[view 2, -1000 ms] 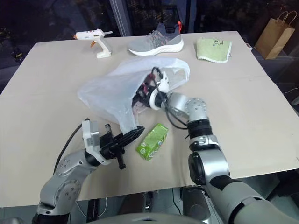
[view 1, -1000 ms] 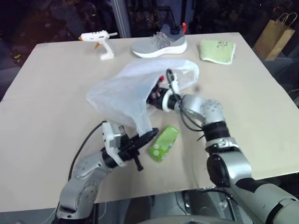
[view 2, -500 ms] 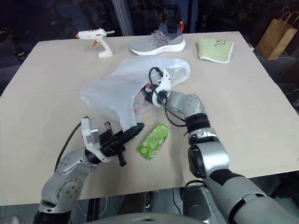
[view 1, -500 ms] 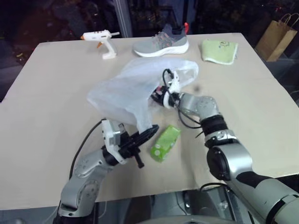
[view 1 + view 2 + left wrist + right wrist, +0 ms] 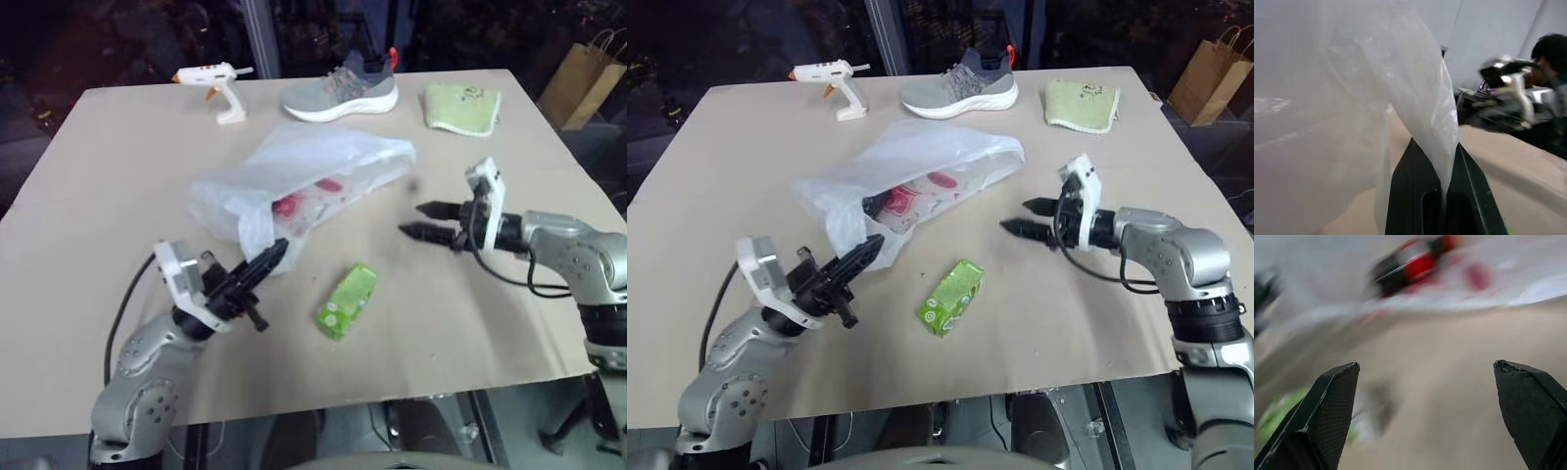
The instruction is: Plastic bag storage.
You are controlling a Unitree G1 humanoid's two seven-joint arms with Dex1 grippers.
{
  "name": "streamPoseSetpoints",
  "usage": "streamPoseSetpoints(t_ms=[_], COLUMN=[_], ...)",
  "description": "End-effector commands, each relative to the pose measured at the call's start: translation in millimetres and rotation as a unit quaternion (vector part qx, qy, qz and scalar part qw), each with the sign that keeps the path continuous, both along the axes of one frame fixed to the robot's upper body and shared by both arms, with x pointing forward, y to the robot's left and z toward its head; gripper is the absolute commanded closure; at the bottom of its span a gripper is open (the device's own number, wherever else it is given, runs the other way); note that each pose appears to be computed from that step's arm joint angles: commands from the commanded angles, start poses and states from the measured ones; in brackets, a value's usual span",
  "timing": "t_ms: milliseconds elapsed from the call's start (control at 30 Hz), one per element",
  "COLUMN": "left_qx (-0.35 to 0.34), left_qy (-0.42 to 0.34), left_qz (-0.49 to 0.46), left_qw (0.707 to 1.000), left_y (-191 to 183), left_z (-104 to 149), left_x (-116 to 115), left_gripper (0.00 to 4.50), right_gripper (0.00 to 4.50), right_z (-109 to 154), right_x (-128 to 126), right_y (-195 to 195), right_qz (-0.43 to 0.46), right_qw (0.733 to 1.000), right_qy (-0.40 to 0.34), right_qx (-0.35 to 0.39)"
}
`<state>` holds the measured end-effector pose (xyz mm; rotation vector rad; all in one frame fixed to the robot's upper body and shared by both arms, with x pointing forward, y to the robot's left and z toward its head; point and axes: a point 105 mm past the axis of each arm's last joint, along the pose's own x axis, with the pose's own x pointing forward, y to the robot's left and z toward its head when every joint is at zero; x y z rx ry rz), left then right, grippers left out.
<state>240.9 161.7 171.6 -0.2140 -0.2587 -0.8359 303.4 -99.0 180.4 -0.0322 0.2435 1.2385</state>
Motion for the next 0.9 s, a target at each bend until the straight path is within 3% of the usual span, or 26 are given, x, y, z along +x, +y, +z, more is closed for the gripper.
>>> streamPoseSetpoints(t_ms=[33, 133, 267, 433, 533, 667, 900], left_qx=[0.007, 0.008, 0.011, 0.009, 0.009, 0.005, -0.004], left_qy=[-0.006, -0.002, 0.001, 0.002, -0.001, -0.003, 0.0], left_qz=[0.015, 0.015, 0.008, 0.005, 0.004, 0.01, 0.016], left_qw=[1.0, 1.0, 1.0, 1.0, 1.0, 1.0, 1.0], left_y=[12, 14, 10, 8, 6, 5, 1], left_z=[4, 2, 0, -1, -1, -1, -5], left_x=[-2, 0, 0, 2, 3, 3, -2], left_gripper=[4.5, 4.5, 4.5, 4.5, 4.5, 4.5, 4.5], right_gripper=[0.08, 0.08, 0.08, 0.08, 0.08, 0.08, 0.08], right_z=[18, 20, 18, 0, -3, 0, -16], right_x=[-24, -22, -35, -34, -25, -18, -23], right_y=[20, 32, 44, 43, 54, 73, 84], right_qz=[0.116, 0.161, 0.25, 0.332, 0.373, 0.391, 0.429], right_qw=[0.984, 0.956, 0.917, 0.832, 0.766, 0.735, 0.704], right_qy=[-0.124, -0.211, -0.262, -0.344, -0.407, -0.442, -0.457], right_qx=[-0.06, -0.128, -0.17, -0.28, -0.329, -0.334, -0.333])
